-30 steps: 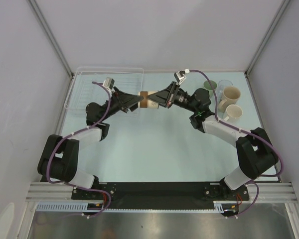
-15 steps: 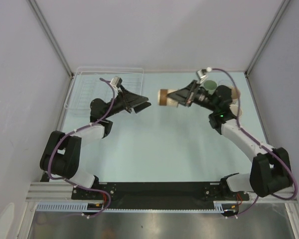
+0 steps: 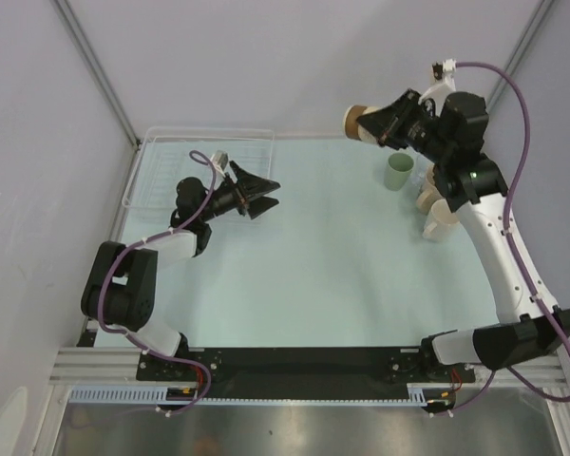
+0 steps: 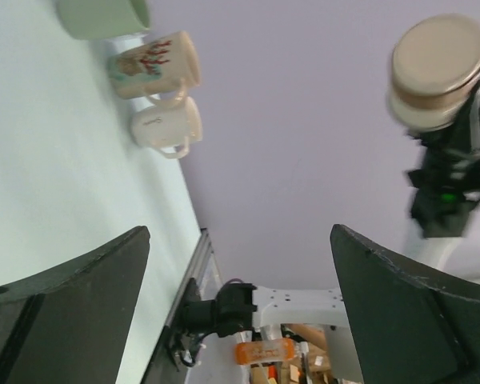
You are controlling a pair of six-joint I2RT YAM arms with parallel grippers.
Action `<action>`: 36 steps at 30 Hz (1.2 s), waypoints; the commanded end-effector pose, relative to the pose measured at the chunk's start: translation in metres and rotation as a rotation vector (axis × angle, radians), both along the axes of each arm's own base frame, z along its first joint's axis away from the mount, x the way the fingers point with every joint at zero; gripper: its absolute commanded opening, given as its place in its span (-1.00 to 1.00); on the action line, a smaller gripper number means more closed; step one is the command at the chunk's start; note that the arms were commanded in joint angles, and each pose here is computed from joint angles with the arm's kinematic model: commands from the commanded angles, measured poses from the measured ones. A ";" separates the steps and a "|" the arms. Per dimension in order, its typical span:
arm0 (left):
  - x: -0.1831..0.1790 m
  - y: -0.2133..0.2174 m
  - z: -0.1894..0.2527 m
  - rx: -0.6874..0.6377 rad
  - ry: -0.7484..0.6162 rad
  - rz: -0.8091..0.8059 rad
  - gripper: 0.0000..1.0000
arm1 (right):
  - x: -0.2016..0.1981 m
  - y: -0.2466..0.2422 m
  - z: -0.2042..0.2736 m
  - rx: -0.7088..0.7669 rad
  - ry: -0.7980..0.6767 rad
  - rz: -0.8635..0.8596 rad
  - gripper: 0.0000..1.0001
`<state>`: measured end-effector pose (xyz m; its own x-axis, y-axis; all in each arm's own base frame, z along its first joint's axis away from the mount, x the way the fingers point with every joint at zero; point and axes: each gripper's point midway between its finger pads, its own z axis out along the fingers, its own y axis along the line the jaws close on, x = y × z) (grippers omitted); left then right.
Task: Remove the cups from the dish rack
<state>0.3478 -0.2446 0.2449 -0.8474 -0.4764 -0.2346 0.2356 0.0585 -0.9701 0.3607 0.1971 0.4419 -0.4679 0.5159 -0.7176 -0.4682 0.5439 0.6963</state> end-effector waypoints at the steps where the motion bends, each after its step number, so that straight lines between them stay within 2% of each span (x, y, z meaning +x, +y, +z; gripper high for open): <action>1: 0.008 0.005 -0.009 0.116 -0.034 0.046 1.00 | 0.028 -0.048 -0.039 -0.434 0.160 -0.415 -1.00; 3: 0.006 0.005 -0.020 0.141 0.002 0.044 1.00 | 0.043 -0.065 -0.066 -0.572 0.251 -0.526 -1.00; 4: 0.007 0.006 -0.023 0.155 0.000 0.046 1.00 | 0.046 -0.063 -0.054 -0.580 0.237 -0.554 -1.00; 6: 0.007 0.007 -0.031 0.196 0.018 0.046 1.00 | 0.058 -0.071 -0.081 -0.699 0.315 -0.619 -1.00; 13: 0.007 0.014 -0.048 0.301 0.062 0.071 0.99 | 0.088 -0.086 -0.089 -0.792 0.357 -0.765 -1.00; 21: 0.000 0.018 -0.069 0.338 0.129 0.087 0.98 | 0.119 -0.110 -0.122 -0.676 0.485 -0.803 -1.00; 25: -0.004 0.019 -0.080 0.346 0.157 0.083 0.98 | 0.133 -0.112 -0.131 -0.628 0.504 -0.794 -1.00; 36: -0.010 0.018 -0.097 0.366 0.199 0.075 0.97 | 0.166 -0.117 -0.172 -0.614 0.572 -0.797 -1.00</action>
